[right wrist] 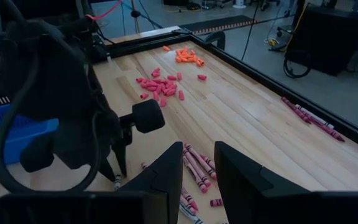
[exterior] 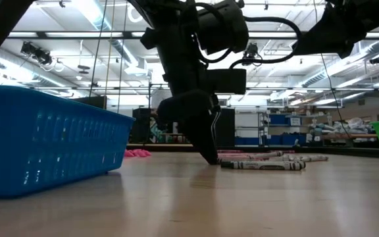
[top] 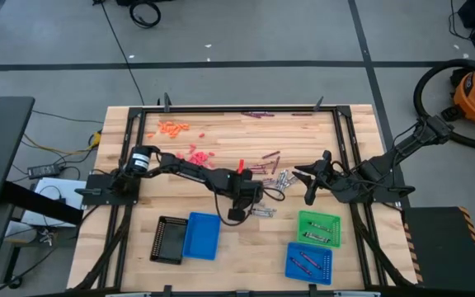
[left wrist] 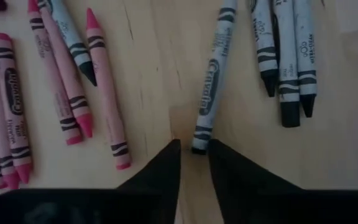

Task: Sort crayons
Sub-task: Put the black crayon into the green bin

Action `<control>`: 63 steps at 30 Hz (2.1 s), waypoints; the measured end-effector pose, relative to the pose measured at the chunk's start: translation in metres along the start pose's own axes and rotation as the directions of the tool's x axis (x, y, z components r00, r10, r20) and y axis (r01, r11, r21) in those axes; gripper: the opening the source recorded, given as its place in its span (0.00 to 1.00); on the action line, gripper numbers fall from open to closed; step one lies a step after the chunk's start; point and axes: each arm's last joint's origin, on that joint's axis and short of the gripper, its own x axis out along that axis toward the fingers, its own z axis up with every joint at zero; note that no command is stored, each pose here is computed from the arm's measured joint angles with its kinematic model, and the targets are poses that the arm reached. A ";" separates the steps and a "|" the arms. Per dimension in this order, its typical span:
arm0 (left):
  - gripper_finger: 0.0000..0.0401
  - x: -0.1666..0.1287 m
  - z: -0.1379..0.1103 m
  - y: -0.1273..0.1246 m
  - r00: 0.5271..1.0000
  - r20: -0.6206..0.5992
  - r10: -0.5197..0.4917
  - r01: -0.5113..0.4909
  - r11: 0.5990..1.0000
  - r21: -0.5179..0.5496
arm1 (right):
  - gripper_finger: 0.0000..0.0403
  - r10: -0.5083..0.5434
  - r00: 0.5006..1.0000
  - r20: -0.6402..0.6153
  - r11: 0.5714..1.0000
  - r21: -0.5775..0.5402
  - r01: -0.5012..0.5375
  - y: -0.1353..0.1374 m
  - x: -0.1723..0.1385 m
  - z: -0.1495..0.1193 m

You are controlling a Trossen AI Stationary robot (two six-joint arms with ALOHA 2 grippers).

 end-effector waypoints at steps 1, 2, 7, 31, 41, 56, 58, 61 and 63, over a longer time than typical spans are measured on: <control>0.27 -0.002 0.000 0.000 1.000 0.002 0.003 -0.003 1.000 0.000 | 0.25 0.000 1.000 0.000 1.000 0.000 0.000 0.000 0.000 0.000; 0.28 -0.002 0.000 0.000 1.000 0.000 0.002 -0.002 1.000 0.001 | 0.25 0.000 1.000 0.000 1.000 0.000 0.000 0.000 0.000 0.000; 0.30 -0.007 0.001 -0.001 1.000 0.010 -0.004 0.004 1.000 0.028 | 0.25 0.001 1.000 0.000 1.000 0.000 -0.001 0.000 0.000 0.000; 0.03 0.006 0.003 0.004 0.995 0.083 -0.060 0.056 0.997 0.055 | 0.25 0.015 1.000 0.023 1.000 -0.004 -0.015 0.002 0.000 0.003; 0.04 0.003 0.004 0.005 0.994 0.099 -0.052 0.046 0.997 0.065 | 0.25 0.014 1.000 0.019 1.000 -0.013 -0.013 0.002 0.000 0.003; 0.04 -0.056 0.019 0.015 0.968 0.250 0.028 -0.022 0.999 -0.025 | 0.24 0.017 1.000 0.026 1.000 0.023 -0.018 0.002 0.000 0.004; 0.04 -0.062 0.019 0.016 0.965 0.260 0.042 -0.036 0.999 -0.030 | 0.24 0.014 1.000 0.027 1.000 0.023 -0.015 0.002 0.000 0.004; 0.04 -0.072 0.020 0.018 0.960 0.270 0.071 -0.062 0.997 -0.044 | 0.24 0.012 1.000 0.029 1.000 0.021 -0.012 0.002 0.000 0.004; 0.04 -0.075 0.021 0.018 0.956 0.282 0.080 -0.069 0.997 -0.047 | 0.24 0.013 1.000 0.028 1.000 0.017 -0.013 0.002 0.000 0.004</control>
